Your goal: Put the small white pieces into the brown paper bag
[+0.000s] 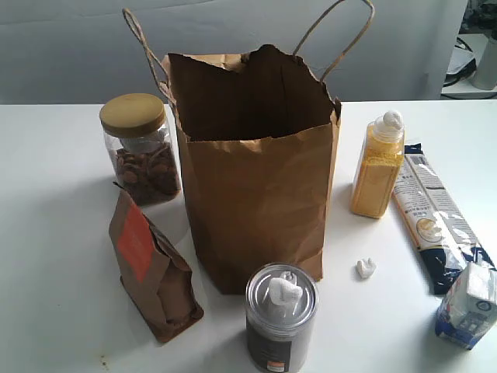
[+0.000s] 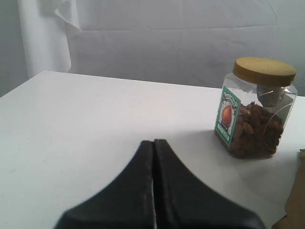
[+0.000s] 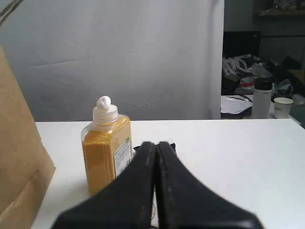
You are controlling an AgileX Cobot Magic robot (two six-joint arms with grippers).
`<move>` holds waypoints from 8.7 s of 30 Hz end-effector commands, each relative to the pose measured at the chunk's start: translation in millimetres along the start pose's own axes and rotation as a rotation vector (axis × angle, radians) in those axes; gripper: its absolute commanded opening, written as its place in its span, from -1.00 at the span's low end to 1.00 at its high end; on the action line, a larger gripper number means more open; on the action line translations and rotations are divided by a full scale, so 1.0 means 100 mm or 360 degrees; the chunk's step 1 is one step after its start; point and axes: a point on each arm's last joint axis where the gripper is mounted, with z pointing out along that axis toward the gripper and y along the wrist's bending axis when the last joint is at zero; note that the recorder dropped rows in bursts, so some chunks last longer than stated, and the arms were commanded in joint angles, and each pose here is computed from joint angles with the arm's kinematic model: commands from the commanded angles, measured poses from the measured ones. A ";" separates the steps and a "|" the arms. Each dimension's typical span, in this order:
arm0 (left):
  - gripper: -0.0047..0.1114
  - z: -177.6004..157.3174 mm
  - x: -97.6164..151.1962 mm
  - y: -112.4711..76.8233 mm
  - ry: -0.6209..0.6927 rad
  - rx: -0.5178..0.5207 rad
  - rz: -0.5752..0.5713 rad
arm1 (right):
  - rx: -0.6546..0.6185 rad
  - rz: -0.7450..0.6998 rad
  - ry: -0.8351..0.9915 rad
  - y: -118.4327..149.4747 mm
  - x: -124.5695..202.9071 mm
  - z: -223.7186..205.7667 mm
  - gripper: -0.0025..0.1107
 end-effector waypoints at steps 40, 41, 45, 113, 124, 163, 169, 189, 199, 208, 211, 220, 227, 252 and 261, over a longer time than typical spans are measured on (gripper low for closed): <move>-0.92 0.00 0.01 -0.01 0.0000 0.0016 -0.0014 | -0.0159 -0.0190 0.1809 0.92 -0.21 1.96 -0.21; -0.92 0.00 0.01 -0.01 0.0000 0.0016 -0.0014 | -0.0148 -0.0184 0.1836 0.93 -0.14 1.99 -0.11; -0.92 0.00 0.01 -0.01 0.0000 0.0016 -0.0014 | -0.0145 -0.0174 0.1903 0.99 0.15 2.14 -0.03; -0.92 0.00 0.01 -0.01 0.0000 0.0016 -0.0014 | -0.0703 0.0105 0.1028 1.04 -0.96 0.96 -0.96; -0.92 0.00 0.01 -0.01 0.0000 0.0016 -0.0014 | -0.0926 0.0206 0.0599 1.38 -1.57 1.14 -0.96; -0.92 0.00 0.01 -0.01 0.0000 0.0016 -0.0017 | -0.0860 -0.0168 0.0862 2.20 -1.83 1.78 -0.96; -0.92 0.00 0.01 -0.01 0.0000 0.0016 -0.0017 | -0.0939 -0.0043 0.0998 2.04 -1.57 1.30 -0.96; -0.92 0.00 0.01 -0.01 0.0000 0.0016 -0.0014 | -0.1061 -0.0197 0.1541 1.79 -0.64 0.84 0.01; -0.92 0.00 0.01 -0.01 0.0000 0.0016 -0.0014 | -0.1000 -0.0341 0.1655 1.93 -0.27 1.00 0.01; -0.92 0.00 0.01 -0.01 0.0000 0.0016 -0.0014 | -0.0998 -0.0357 0.1653 2.01 -0.14 1.08 0.01; -0.92 0.00 0.01 -0.01 0.0000 0.0016 -0.0014 | -0.0998 -0.0357 0.1654 2.01 -0.14 1.08 0.00; -0.92 0.00 0.01 -0.01 0.0000 0.0016 -0.0014 | -0.0981 -0.0366 0.1689 1.99 -0.13 1.07 -0.76; -0.92 0.00 0.01 -0.01 0.0000 0.0016 -0.0014 | -0.0984 -0.0294 0.1656 1.97 -0.23 1.03 -0.96; -0.92 0.00 0.01 -0.01 0.0000 0.0016 -0.0014 | -0.0943 -0.0044 0.0785 1.65 -1.77 1.30 -0.96; -0.92 0.00 0.01 -0.01 0.0000 0.0016 -0.0014 | -0.0887 -0.0215 0.0885 2.04 -1.50 1.87 -0.71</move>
